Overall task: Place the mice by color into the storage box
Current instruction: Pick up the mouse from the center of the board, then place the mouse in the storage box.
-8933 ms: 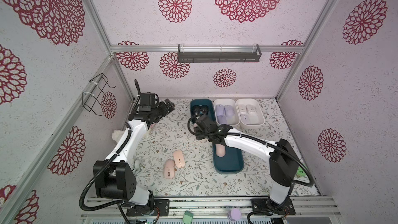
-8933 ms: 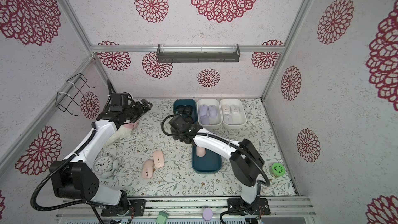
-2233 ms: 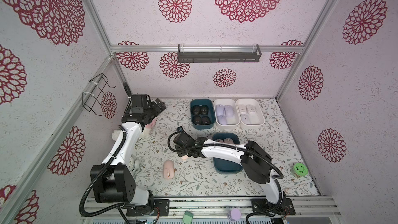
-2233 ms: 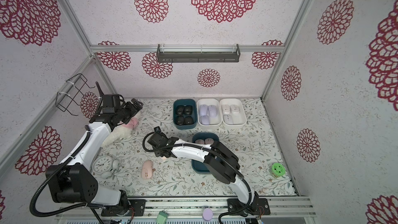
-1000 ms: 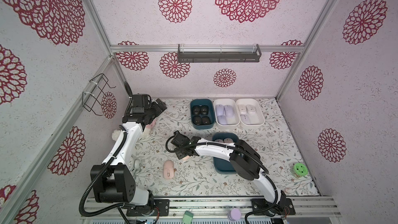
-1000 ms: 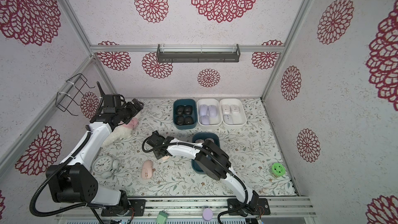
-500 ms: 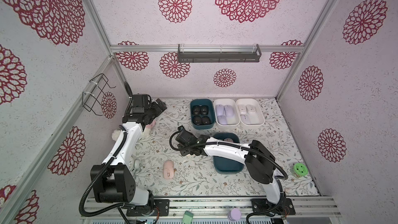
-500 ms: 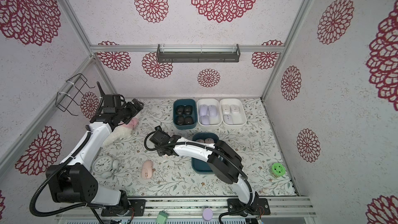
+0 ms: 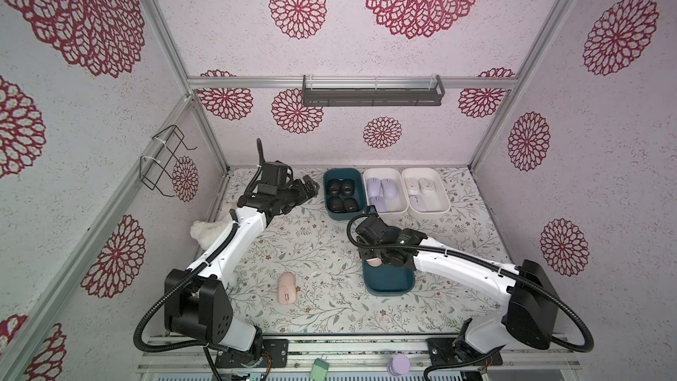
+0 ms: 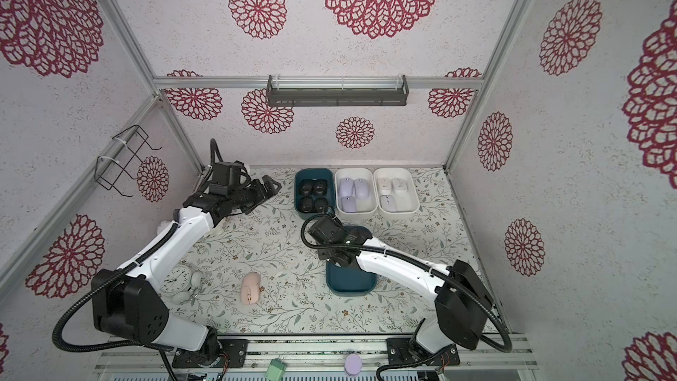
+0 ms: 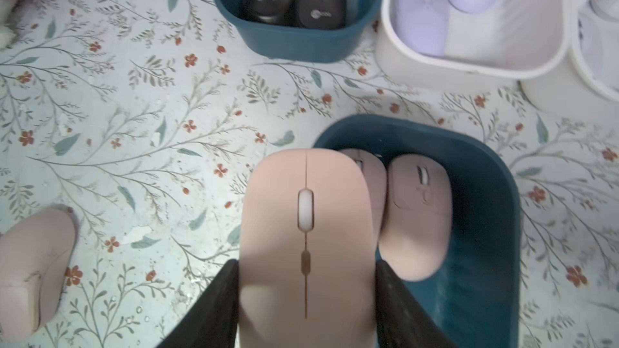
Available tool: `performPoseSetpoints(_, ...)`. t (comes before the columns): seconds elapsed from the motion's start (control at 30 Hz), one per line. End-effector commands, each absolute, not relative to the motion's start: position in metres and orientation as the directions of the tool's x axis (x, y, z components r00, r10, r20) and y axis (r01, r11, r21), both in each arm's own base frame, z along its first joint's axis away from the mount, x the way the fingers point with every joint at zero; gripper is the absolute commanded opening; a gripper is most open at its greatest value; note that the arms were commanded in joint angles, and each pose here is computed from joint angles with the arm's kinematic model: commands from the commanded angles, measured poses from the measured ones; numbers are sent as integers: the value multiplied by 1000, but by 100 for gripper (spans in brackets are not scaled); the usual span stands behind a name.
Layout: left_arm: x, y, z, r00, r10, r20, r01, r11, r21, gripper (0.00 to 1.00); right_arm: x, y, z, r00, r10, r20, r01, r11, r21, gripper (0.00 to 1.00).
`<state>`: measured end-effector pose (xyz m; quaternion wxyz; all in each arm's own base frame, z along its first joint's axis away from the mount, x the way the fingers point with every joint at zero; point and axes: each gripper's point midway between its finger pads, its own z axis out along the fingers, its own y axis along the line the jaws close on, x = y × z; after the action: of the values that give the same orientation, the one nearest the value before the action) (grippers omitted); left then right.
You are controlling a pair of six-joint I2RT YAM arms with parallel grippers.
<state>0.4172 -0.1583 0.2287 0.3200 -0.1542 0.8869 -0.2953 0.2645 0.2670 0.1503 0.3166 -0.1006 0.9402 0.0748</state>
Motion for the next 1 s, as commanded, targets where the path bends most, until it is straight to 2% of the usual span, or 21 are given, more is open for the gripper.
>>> performPoseSetpoints(0.0,417,-171,237,-757,-435,-487,-42,777,-628,97,247,243,135,-844,-41,-534,-119,987,111,59)
performPoseSetpoints(0.13,414,-179,237,-767,-423,-482,-27,772,-635,97,235,238,111,-881,54,-470,-36,983,180,58)
performPoseSetpoints(0.27,412,-182,236,-772,-421,-476,-25,769,-639,97,235,235,94,-881,96,-463,4,981,195,57)
performPoseSetpoints(0.97,411,-185,237,-775,-413,-479,-17,771,-636,97,226,247,51,-922,96,-376,17,978,207,59)
